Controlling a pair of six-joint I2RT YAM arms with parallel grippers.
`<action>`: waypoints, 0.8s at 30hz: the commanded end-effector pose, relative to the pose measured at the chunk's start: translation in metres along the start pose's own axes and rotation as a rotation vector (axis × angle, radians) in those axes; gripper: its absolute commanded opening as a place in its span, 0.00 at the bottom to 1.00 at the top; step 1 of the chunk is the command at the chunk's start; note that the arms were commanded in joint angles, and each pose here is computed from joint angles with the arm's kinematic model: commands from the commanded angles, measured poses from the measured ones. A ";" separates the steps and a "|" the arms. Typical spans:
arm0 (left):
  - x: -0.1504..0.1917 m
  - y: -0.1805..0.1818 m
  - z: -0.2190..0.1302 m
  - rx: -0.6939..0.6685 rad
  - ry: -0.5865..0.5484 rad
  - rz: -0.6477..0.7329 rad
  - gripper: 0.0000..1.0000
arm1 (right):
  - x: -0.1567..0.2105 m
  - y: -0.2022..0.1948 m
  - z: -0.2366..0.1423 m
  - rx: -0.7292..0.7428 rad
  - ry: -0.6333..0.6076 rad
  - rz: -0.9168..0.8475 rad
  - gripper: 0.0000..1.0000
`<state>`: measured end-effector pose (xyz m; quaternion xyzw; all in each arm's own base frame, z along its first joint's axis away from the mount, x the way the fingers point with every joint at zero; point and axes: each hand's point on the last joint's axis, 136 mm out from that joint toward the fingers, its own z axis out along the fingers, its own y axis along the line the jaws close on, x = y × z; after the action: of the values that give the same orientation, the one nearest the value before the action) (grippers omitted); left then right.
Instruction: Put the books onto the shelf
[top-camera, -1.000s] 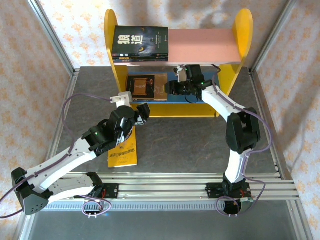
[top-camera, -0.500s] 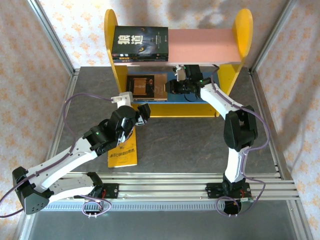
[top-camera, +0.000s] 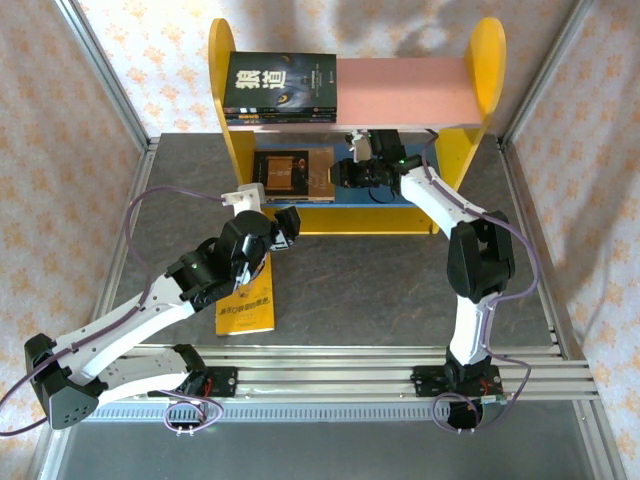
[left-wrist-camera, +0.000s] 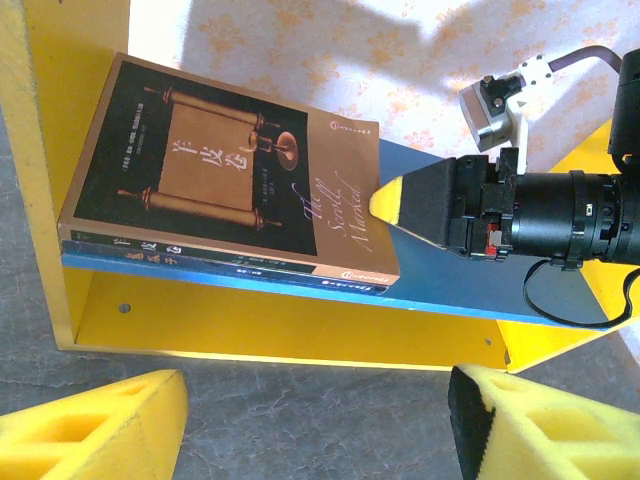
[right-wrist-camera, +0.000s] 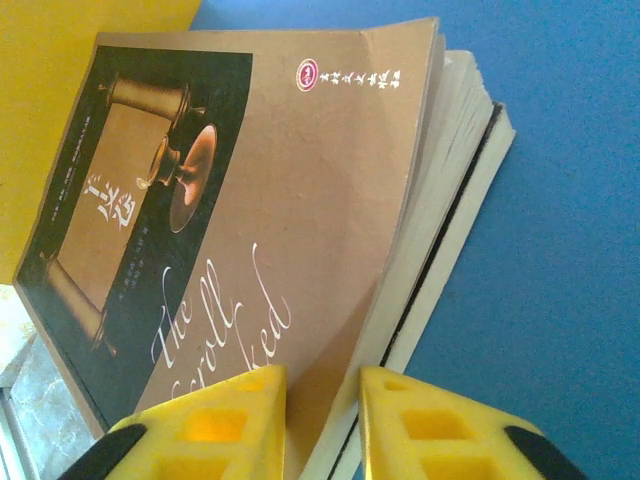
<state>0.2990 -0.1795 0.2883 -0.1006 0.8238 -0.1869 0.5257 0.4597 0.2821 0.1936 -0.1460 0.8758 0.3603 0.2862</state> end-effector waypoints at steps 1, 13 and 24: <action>-0.006 0.001 -0.001 -0.003 -0.013 -0.006 0.69 | -0.007 0.008 0.004 -0.004 -0.016 -0.025 0.31; -0.008 0.005 -0.004 -0.012 -0.018 0.000 0.69 | -0.017 0.009 -0.009 0.040 -0.066 -0.022 0.57; -0.006 0.007 -0.002 -0.009 -0.016 -0.008 0.70 | -0.008 0.021 -0.022 -0.002 -0.064 -0.002 0.60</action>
<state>0.3010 -0.1756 0.2886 -0.1050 0.8230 -0.1836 0.5272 0.4542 0.2782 0.1934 -0.1277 0.8819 0.3484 0.2908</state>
